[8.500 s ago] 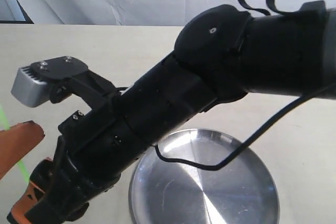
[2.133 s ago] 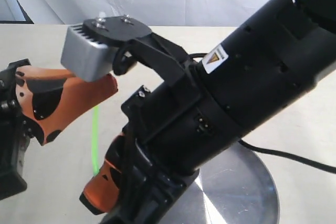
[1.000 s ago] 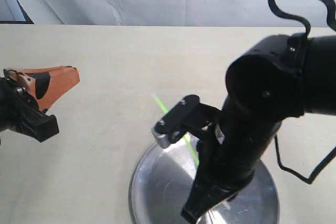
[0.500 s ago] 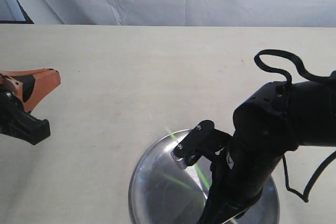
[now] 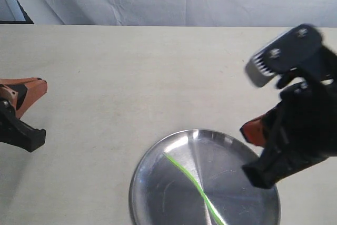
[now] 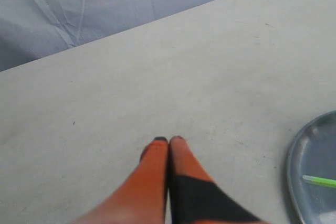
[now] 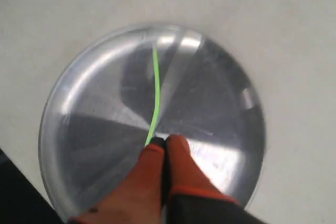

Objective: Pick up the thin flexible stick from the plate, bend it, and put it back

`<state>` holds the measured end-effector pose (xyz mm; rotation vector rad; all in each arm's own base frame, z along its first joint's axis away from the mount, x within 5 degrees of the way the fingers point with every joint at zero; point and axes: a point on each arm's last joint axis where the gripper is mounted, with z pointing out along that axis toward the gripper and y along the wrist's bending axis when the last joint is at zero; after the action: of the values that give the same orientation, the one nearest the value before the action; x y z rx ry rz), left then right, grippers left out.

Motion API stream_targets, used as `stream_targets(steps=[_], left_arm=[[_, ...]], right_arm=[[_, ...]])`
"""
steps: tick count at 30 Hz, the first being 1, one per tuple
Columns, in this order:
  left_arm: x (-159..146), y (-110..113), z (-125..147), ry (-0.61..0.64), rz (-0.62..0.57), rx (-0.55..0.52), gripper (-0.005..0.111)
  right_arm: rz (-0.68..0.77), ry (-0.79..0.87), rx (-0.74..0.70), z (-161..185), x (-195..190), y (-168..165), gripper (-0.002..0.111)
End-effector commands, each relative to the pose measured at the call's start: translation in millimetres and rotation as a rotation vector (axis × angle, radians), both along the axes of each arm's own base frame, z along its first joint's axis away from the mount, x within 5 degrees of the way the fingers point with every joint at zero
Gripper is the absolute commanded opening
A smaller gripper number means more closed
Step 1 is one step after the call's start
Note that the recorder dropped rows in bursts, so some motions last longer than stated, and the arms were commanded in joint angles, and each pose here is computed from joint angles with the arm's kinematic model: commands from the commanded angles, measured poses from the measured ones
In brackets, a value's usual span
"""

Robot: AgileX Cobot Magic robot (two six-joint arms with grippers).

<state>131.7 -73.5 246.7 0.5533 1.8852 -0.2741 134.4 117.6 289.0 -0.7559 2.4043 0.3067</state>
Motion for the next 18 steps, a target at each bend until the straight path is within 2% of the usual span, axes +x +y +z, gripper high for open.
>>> stream_targets(steps=[1, 6, 18], left_arm=[[0, 0, 2, -0.002, 0.004, -0.014, 0.000], [0, 0, 2, -0.003, 0.003, -0.013, 0.000], [0, 0, 2, -0.003, 0.003, -0.013, 0.000]], right_arm=[[-0.021, -0.148, 0.100, 30, -24, -27, 0.000], [-0.022, -0.239, 0.245, 50, -50, -46, 0.000], [-0.021, -0.338, 0.336, 63, -72, -65, 0.000]])
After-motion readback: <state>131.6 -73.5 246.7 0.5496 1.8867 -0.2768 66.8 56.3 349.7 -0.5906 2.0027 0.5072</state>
